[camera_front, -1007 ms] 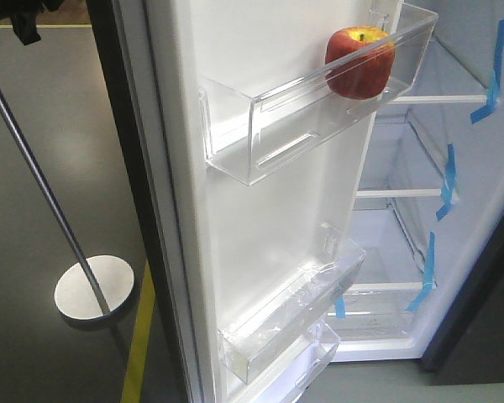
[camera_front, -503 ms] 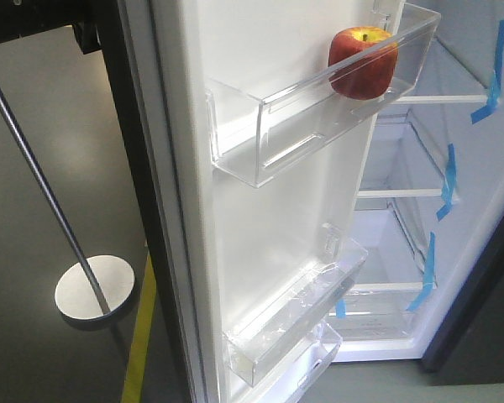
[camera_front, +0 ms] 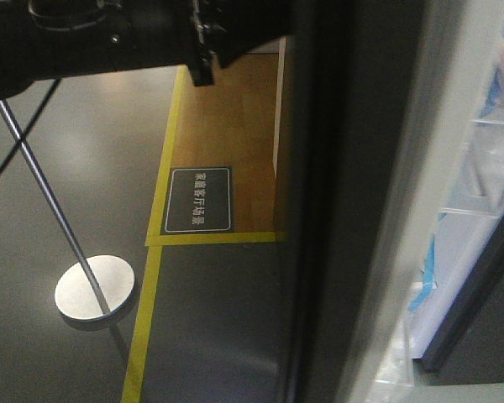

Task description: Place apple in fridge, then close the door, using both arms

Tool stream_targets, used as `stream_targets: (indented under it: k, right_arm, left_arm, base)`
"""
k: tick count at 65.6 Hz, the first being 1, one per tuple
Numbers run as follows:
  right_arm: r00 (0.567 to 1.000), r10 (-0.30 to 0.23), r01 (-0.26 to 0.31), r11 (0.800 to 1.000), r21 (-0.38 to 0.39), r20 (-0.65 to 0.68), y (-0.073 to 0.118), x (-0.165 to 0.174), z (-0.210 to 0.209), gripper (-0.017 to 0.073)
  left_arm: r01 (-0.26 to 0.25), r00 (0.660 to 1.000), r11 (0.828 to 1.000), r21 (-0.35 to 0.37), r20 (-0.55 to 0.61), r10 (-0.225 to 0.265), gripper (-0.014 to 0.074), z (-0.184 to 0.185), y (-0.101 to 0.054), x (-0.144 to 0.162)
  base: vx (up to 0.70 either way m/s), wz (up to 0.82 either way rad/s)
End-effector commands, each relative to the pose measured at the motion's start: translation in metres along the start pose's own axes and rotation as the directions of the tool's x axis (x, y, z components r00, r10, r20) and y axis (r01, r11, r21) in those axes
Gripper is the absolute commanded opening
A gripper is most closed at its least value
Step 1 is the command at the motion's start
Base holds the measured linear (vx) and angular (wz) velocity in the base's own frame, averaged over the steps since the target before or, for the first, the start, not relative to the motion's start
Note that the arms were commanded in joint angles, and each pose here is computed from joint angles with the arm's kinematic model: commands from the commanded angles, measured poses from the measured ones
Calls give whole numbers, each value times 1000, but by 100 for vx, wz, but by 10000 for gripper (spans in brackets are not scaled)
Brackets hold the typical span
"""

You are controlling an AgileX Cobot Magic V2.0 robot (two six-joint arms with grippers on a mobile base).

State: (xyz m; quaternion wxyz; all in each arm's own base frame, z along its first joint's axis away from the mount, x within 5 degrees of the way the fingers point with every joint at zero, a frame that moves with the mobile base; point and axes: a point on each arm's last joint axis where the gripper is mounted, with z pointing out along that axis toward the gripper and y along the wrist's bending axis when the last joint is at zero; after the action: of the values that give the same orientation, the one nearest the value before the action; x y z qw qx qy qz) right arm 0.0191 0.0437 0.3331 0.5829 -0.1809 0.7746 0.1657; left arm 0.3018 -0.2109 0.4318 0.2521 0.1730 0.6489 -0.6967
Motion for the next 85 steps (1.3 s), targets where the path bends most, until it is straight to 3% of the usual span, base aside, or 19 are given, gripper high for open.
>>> stream_targets:
  k: [1,4,16,26,38,52,70,85]
  right_arm:
    - [997,14,-15,1000,12,73,-1,-12,-1,-3]
    - [997,14,-15,1000,16,80,-1,-12,-1,-3]
    - [987,9,-21,998,67,161,-6,-20,-3,6]
    - [967,-17,-26,986,165,254,-18,-32,-1,64]
    - [949,-40,-52,958,280,312,-41,-52,15,230]
    - [931,-72,-86,909,407,357,-78,-88,48,421]
    - [899,-112,-156,821,549,423,-133,-125,106,430]
    - [920,-88,-162,803,573,382,-171,-141,165,430]
  left_arm:
    - [-79,997,984,162,-9,82,-6,5,-43,6]
    - [-112,993,980,164,-12,116,-6,4,-43,6]
    - [-165,986,981,104,5,166,-6,-8,-35,-2]
    - [-211,977,977,-27,30,212,-6,-30,-20,-16]
    - [-249,963,947,-203,52,265,-6,-65,-2,-33]
    - [-233,948,920,-314,138,287,-6,-108,7,-52]
    - [-181,933,884,-432,209,293,-6,-146,15,-65]
    - [-167,919,866,-472,243,309,-6,-156,17,-69]
  base:
    - [0,0]
    - [0,0]
    - [0,0]
    - [0,0]
    - [0,0]
    - [0,0]
    - [0,0]
    - [0,0]
